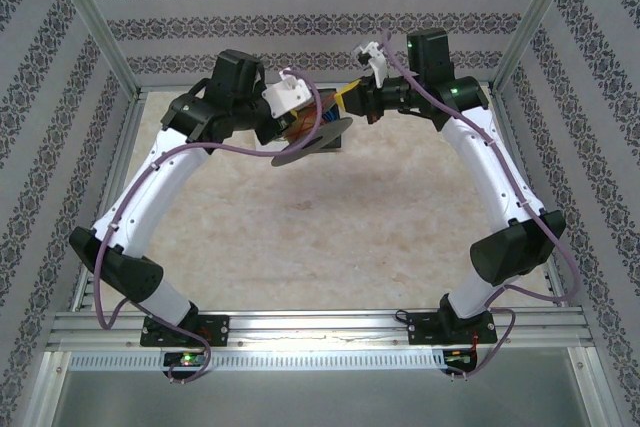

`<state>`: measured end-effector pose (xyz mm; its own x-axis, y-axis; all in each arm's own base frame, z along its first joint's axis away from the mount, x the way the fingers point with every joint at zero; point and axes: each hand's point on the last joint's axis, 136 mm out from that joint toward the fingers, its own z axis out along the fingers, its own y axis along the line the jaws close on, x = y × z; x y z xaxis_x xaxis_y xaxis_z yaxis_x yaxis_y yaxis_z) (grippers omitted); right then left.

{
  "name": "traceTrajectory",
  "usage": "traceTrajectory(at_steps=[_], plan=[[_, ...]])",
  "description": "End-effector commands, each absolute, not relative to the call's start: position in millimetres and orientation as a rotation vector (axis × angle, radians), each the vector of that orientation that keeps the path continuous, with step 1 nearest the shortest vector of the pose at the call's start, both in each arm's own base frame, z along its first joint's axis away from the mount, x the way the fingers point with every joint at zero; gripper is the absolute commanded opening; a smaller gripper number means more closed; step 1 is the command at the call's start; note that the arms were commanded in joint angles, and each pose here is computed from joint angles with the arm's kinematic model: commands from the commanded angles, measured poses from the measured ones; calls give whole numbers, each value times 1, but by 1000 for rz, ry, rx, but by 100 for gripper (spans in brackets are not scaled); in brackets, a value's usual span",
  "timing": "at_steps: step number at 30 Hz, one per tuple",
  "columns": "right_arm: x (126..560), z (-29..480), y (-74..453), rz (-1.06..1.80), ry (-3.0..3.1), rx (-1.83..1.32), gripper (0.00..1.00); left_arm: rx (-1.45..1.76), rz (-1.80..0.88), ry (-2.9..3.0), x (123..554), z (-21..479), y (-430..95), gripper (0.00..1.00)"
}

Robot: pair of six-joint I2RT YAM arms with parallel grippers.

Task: Wrap the cables

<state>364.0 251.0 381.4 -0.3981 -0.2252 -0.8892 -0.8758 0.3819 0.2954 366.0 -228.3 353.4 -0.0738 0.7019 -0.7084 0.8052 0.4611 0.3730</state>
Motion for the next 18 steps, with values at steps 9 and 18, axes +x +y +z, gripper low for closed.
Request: traceTrajectory(at_steps=[9, 18], plan=[[365, 381, 236, 1151, 1707, -1024, 0, 1396, -242, 1623, 323, 378, -223, 0], [363, 360, 232, 1237, 1724, -1034, 0, 1339, -308, 1565, 329, 395, -229, 0]])
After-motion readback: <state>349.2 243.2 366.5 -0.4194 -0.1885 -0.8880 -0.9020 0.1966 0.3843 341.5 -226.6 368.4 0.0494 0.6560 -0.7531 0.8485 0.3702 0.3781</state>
